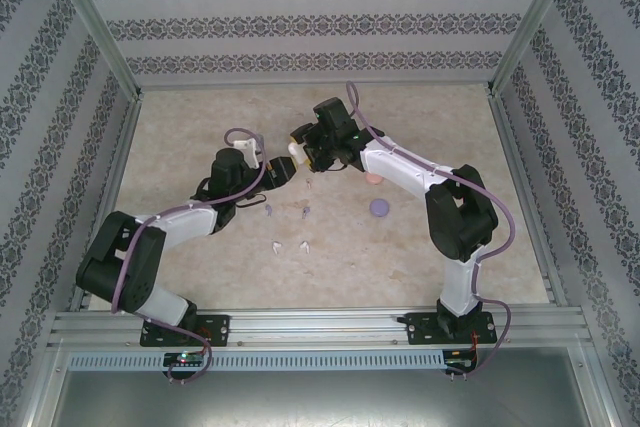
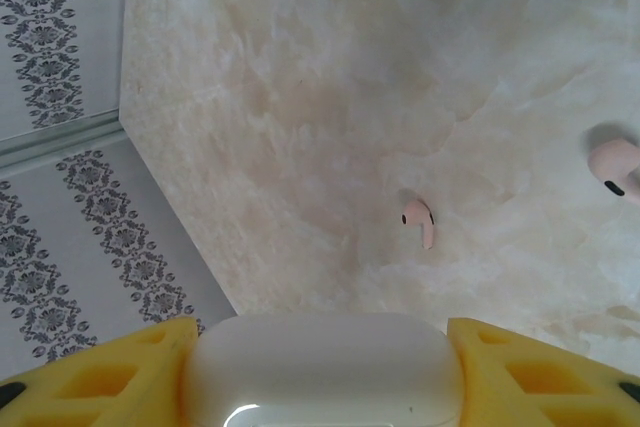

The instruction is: Insert the wireless bluetooth earbuds into the charging case

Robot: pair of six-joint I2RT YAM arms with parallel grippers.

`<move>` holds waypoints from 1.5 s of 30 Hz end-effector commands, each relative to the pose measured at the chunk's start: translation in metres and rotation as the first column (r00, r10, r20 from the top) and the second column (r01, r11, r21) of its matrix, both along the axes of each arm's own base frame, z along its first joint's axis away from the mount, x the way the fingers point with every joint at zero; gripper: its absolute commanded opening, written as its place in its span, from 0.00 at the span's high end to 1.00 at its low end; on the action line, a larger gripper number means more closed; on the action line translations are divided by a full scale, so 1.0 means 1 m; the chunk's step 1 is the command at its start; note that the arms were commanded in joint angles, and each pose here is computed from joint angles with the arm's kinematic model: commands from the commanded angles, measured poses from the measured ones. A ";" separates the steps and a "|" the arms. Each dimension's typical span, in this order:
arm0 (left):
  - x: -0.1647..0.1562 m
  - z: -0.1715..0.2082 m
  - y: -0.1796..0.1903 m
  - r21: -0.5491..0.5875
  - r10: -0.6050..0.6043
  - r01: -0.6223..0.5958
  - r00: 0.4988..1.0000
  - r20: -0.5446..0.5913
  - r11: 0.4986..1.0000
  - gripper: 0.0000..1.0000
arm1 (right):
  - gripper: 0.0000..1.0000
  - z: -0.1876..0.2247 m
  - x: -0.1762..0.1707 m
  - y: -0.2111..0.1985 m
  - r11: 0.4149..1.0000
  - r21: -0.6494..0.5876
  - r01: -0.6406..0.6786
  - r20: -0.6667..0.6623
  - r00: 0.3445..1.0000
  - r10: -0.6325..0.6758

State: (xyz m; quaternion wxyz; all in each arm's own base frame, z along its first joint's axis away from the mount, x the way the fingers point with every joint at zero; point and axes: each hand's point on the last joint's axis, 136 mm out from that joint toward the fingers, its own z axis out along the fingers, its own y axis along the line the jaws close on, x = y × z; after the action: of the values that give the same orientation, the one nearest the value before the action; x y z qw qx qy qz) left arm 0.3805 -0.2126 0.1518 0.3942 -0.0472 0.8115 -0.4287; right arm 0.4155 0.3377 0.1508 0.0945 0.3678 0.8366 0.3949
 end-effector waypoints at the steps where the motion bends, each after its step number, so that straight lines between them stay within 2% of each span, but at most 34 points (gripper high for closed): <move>1: 0.013 0.023 -0.010 -0.009 -0.010 0.011 0.995 0.102 1.000 0.40 | 0.53 0.018 -0.004 0.010 0.999 0.043 -0.016 0.022 1.000 0.015; 20: 0.026 0.021 -0.014 -0.015 0.006 -0.005 0.994 0.105 1.000 0.62 | 0.53 0.024 -0.012 0.014 0.997 0.065 -0.032 0.034 0.999 0.030; 30: 0.030 0.026 -0.013 -0.018 0.018 -0.016 0.993 0.116 1.000 0.60 | 0.53 0.022 -0.017 0.017 0.997 0.070 -0.039 0.031 0.999 0.037; 37: 0.029 0.024 -0.014 -0.011 0.013 -0.012 0.994 0.110 1.000 0.71 | 0.53 0.022 -0.017 0.016 0.997 0.073 -0.032 0.033 0.999 0.030; 45: 0.024 0.020 -0.014 -0.020 0.005 -0.003 0.995 0.099 1.000 0.70 | 0.53 0.023 -0.013 0.015 0.997 0.076 -0.020 0.038 0.999 0.017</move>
State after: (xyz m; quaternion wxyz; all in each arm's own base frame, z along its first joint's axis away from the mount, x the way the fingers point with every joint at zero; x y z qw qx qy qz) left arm 0.4062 -0.2199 0.1635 0.4236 -0.0443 0.7974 -0.4275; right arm 0.4047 0.3501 0.1535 0.0827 0.3608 0.8313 0.4147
